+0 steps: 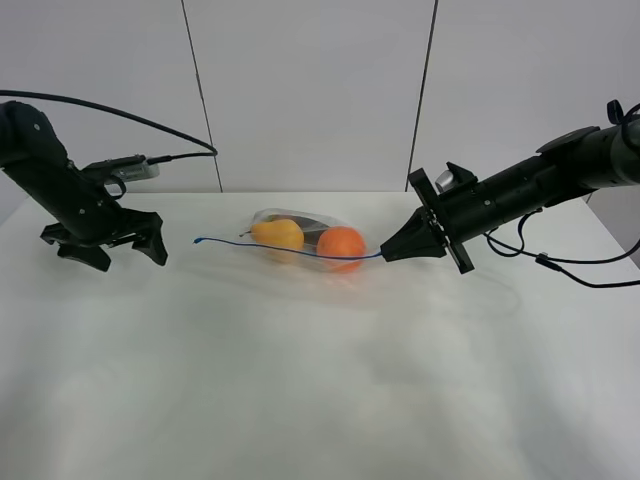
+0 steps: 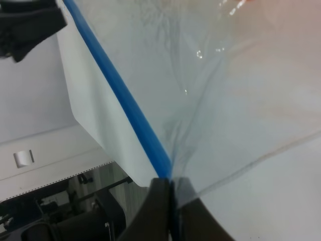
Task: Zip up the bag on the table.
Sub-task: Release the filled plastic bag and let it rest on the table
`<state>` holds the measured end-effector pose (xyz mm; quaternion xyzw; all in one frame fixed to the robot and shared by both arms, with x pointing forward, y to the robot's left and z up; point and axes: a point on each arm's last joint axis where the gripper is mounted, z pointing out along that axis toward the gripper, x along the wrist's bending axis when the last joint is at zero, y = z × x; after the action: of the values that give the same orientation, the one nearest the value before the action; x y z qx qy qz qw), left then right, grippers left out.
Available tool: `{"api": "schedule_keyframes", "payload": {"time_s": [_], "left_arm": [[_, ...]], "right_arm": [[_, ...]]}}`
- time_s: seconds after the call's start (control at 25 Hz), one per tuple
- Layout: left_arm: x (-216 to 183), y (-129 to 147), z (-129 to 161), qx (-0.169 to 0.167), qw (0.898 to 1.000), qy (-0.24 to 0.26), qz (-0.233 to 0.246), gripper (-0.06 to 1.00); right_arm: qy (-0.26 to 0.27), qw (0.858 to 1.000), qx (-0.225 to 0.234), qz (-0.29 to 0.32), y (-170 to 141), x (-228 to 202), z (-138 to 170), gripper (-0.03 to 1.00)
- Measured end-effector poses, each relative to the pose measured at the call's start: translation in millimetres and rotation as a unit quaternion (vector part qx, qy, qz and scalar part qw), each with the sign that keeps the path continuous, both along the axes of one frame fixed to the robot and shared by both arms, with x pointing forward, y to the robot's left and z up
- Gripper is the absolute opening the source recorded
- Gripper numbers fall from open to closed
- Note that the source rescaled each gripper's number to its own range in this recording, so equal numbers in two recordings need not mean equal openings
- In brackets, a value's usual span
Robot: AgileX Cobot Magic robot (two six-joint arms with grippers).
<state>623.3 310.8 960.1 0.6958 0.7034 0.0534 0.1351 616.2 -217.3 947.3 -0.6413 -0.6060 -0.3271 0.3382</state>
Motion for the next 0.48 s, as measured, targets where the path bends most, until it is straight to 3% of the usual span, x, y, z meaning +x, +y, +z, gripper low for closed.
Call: {"api": "schedule_keyframes", "payload": {"time_s": [0.2, 0.36, 0.48], "left_arm": [[-8.0, 7.6, 15.3, 0.031, 0.995, 0.083, 0.038, 1.0], [-18.1, 3.7, 22.3, 0.032, 0.99, 0.138, 0.027, 1.0], [-24.7, -2.4, 31.2, 0.034, 0.989, 0.142, 0.014, 1.0]], "right_arm": [[0.0, 1.0, 0.0, 0.0, 0.0, 0.0, -0.1, 0.0], [0.0, 1.0, 0.0, 0.0, 0.0, 0.0, -0.1, 0.0], [0.0, 1.0, 0.0, 0.0, 0.0, 0.0, -0.1, 0.0]]}}
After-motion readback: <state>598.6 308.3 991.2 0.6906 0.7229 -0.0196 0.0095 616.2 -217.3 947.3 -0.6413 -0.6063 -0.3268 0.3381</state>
